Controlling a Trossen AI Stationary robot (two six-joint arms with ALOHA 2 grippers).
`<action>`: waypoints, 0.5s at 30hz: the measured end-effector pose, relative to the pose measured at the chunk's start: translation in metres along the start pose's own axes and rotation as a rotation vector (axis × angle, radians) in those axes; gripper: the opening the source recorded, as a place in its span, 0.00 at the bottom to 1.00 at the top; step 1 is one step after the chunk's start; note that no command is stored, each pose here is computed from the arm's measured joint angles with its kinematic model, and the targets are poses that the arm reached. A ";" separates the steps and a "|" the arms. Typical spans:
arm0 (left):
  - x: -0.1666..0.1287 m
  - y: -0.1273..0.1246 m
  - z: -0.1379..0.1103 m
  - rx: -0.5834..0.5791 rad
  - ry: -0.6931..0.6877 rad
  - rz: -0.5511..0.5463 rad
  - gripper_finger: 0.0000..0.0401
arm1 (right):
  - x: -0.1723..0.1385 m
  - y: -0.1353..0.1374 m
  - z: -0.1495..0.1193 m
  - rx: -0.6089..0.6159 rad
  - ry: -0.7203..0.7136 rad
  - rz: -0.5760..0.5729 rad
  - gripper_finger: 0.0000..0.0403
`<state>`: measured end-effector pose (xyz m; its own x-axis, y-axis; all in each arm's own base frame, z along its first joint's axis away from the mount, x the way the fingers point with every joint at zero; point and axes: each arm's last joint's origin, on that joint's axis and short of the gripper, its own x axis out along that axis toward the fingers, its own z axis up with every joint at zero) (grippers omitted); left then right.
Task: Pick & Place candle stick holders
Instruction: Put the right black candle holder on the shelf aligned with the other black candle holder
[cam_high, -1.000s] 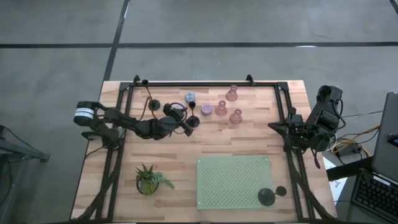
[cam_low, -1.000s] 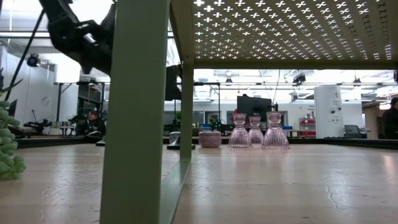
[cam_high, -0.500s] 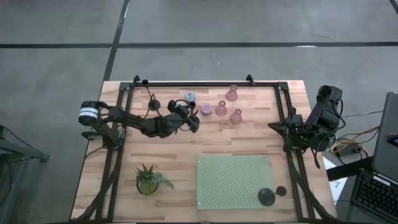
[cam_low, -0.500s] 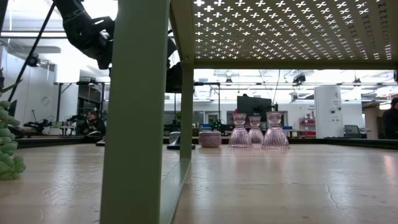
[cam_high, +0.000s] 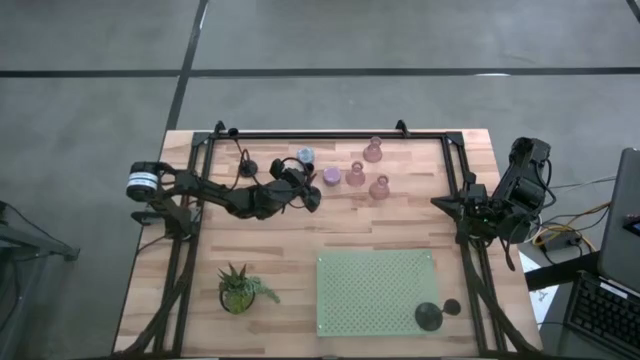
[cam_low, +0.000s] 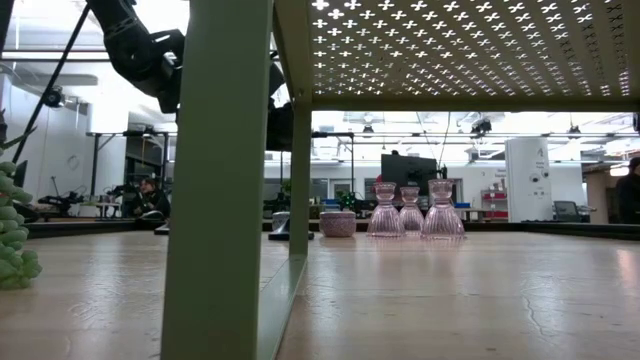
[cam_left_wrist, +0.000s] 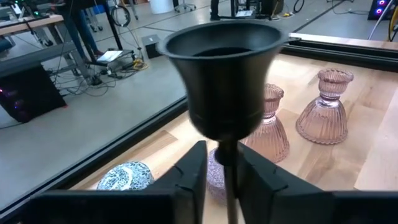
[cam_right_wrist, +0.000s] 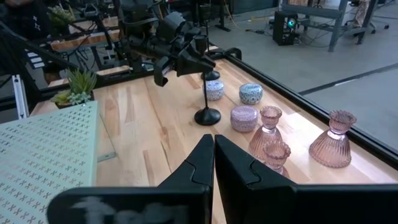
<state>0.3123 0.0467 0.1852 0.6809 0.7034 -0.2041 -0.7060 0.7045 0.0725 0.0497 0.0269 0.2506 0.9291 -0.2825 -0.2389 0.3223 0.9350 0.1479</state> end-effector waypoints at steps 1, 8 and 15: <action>0.000 0.000 0.000 0.000 0.000 0.000 0.13 | 0.000 0.000 0.000 0.000 0.000 0.000 0.02; 0.000 0.000 0.000 -0.003 -0.003 0.000 0.03 | 0.000 0.000 0.000 0.000 0.001 0.001 0.02; -0.001 0.001 0.004 -0.004 -0.010 -0.010 0.08 | 0.000 0.000 0.000 0.000 0.001 0.001 0.02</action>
<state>0.3117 0.0465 0.1895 0.6898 0.6971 -0.1954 -0.6998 0.7112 0.0667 0.0498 0.0271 0.2501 0.9292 -0.2811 -0.2398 0.3211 0.9354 0.1481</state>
